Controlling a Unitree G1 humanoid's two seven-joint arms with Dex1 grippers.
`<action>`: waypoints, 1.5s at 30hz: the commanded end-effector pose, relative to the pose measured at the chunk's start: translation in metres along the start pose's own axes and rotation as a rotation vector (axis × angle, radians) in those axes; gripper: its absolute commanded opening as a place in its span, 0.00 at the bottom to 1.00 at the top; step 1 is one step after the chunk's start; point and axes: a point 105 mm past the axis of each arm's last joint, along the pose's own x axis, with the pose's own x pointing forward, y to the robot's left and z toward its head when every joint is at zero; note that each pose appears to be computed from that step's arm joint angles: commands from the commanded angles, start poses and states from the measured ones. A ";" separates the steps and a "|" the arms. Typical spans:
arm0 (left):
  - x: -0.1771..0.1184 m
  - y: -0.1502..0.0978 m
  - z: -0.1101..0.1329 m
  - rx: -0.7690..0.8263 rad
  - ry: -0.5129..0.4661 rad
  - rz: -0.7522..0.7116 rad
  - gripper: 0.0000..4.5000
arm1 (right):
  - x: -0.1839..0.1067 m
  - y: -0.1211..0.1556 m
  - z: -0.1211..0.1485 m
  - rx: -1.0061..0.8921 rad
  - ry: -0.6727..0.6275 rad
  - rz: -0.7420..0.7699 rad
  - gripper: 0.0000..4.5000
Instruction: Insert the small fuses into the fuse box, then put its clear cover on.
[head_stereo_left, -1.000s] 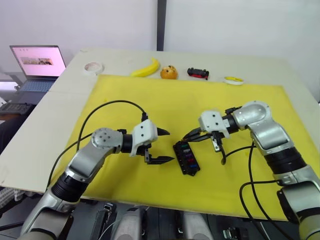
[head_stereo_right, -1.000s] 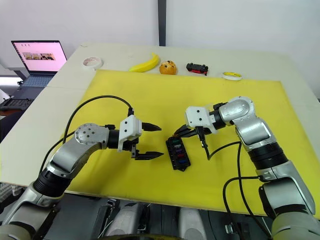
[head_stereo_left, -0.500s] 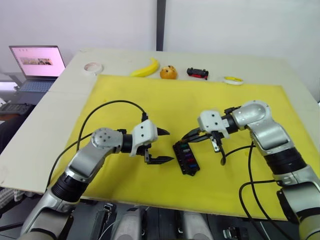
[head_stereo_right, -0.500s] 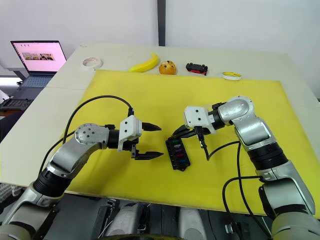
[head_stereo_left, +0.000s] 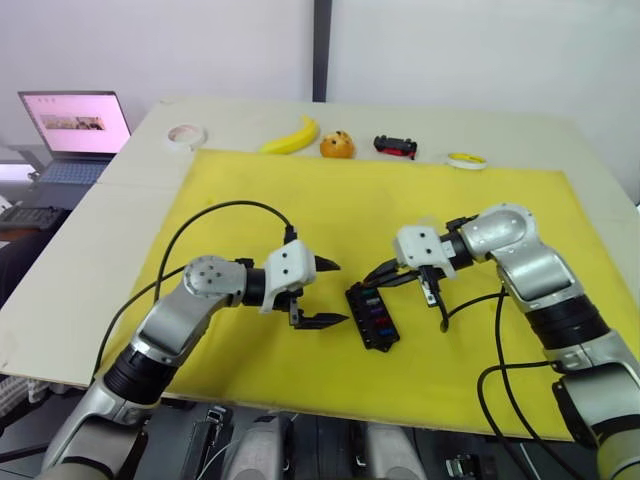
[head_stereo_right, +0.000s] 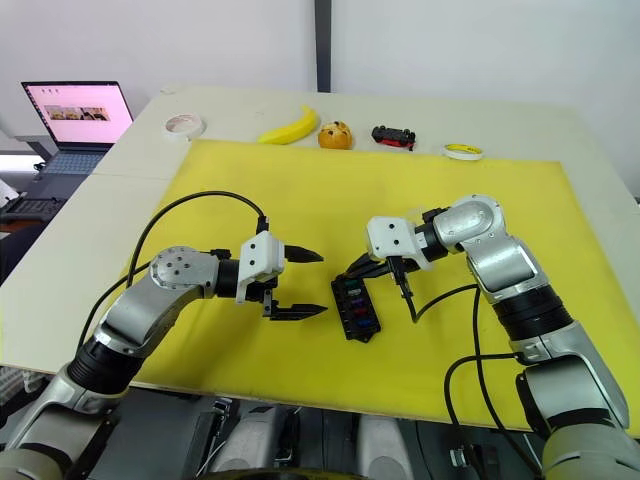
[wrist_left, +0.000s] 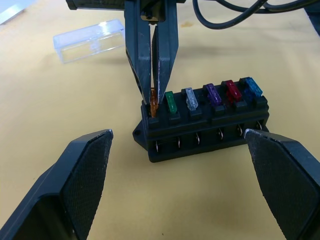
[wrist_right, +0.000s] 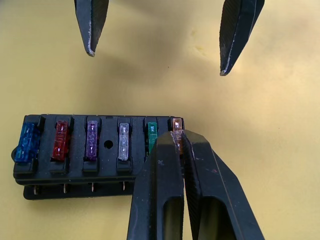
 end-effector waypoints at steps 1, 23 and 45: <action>-0.003 0.002 0.011 0.049 -0.030 0.013 0.98 | -0.003 -0.005 0.004 -0.038 0.014 -0.022 0.00; -0.003 0.004 0.012 0.051 -0.030 0.015 1.00 | -0.012 -0.007 0.020 -0.030 -0.024 -0.030 0.51; -0.003 0.006 0.013 0.061 -0.029 0.006 1.00 | -0.019 -0.005 0.013 -0.008 0.002 -0.086 0.51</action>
